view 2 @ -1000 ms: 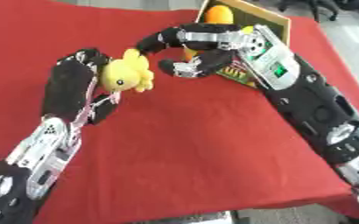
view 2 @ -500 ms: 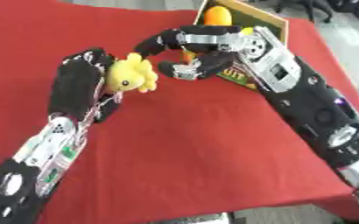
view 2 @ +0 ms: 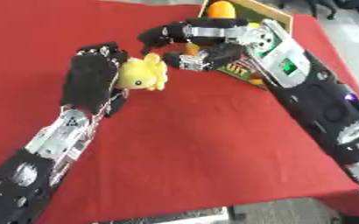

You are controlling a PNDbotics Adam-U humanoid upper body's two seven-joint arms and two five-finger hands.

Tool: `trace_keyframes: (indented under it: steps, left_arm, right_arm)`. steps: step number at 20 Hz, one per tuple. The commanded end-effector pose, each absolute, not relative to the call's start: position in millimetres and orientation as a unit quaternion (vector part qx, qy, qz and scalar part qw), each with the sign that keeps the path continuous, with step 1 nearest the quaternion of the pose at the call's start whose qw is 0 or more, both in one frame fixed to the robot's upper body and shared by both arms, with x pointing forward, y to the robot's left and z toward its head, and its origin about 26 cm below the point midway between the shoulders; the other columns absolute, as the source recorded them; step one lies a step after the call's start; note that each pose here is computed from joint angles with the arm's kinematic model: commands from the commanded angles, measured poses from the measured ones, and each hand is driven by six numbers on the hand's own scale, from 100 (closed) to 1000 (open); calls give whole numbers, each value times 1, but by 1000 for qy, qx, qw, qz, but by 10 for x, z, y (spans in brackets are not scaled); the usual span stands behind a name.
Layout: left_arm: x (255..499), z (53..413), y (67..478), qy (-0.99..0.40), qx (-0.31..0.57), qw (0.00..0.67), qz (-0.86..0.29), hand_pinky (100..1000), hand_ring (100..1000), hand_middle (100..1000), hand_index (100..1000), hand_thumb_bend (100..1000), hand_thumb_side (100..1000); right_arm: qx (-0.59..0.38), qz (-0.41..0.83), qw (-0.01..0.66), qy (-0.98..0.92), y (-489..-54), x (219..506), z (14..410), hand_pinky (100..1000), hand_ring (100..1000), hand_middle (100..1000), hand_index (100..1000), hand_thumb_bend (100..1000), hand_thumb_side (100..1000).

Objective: Pick up the objects with one hand, pass them to the other hand, and then place them into the box on the other side of the table.

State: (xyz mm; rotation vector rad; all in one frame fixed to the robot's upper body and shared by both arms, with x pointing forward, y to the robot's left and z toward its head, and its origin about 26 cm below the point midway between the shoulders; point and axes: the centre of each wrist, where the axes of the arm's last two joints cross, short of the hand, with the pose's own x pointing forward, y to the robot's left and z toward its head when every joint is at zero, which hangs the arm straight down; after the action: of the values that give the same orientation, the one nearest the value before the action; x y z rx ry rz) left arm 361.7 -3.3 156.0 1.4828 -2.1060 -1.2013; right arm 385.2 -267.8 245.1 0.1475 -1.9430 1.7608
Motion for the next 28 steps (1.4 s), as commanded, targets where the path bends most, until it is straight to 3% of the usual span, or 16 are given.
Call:
trace_keyframes:
  steps: [1,14,28]
  left_arm:
    - [3510,1688,-103,-745,520,130,-397,472,445,452,546,201,100]
    - [3393,1722,-89,-764,519,136,-357,441,424,433,542,100,100]
    - [3339,1779,-121,-774,519,145,-332,420,408,418,543,100,100]
  right_arm:
    - [40,692,181,-698,-2825,3823,2627,951,1000,837,1000,100,683]
    - [30,677,210,-705,-2946,3903,2514,962,1000,843,1000,100,692]
    - [20,684,199,-701,-2926,3929,2441,971,1000,847,1000,100,675]
